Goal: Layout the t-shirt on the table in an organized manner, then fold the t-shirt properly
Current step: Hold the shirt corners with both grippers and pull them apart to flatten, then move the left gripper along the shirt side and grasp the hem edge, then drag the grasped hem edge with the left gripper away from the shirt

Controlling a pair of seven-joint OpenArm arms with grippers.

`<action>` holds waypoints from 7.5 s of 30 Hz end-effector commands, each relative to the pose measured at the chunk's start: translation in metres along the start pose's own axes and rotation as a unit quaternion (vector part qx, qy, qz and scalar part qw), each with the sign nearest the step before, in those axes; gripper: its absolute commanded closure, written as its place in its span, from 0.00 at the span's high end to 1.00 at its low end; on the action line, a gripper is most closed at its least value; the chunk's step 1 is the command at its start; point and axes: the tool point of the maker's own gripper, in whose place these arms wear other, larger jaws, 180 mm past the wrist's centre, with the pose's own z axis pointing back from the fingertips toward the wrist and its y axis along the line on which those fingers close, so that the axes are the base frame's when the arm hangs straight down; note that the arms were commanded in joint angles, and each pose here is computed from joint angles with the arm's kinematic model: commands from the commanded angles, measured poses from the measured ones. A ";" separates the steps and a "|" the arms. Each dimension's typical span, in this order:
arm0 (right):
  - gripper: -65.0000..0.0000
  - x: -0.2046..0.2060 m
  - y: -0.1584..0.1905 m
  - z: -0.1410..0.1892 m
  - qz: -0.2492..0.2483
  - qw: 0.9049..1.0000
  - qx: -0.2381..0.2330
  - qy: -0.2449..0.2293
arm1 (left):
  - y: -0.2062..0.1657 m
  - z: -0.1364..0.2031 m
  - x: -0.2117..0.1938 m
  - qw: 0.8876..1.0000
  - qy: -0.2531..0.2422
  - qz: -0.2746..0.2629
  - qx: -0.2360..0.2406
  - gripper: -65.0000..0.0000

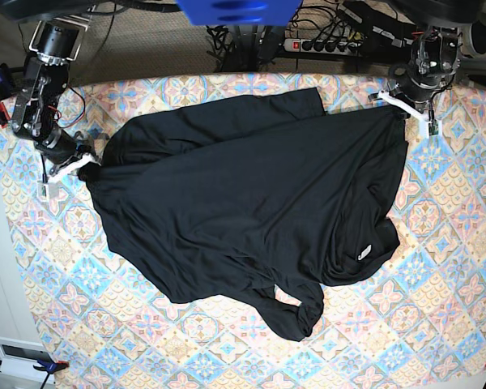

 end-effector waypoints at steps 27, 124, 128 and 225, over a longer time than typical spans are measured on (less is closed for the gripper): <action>0.02 0.014 -0.033 0.013 0.047 0.996 -0.072 -0.007 | 0.018 0.013 0.050 0.989 -0.050 0.134 -0.035 0.32; 0.30 0.029 -0.002 0.015 0.064 0.996 -0.050 -0.041 | -0.112 -0.117 0.235 0.974 -0.096 0.170 -0.113 0.00; 0.30 0.029 -0.002 0.015 0.064 0.996 -0.050 -0.041 | -0.082 -0.104 0.245 0.969 -0.123 0.191 -0.099 0.00; 0.30 0.054 0.061 0.011 0.146 0.987 0.005 -0.066 | -0.002 -0.101 0.331 0.962 -0.239 0.068 0.109 0.15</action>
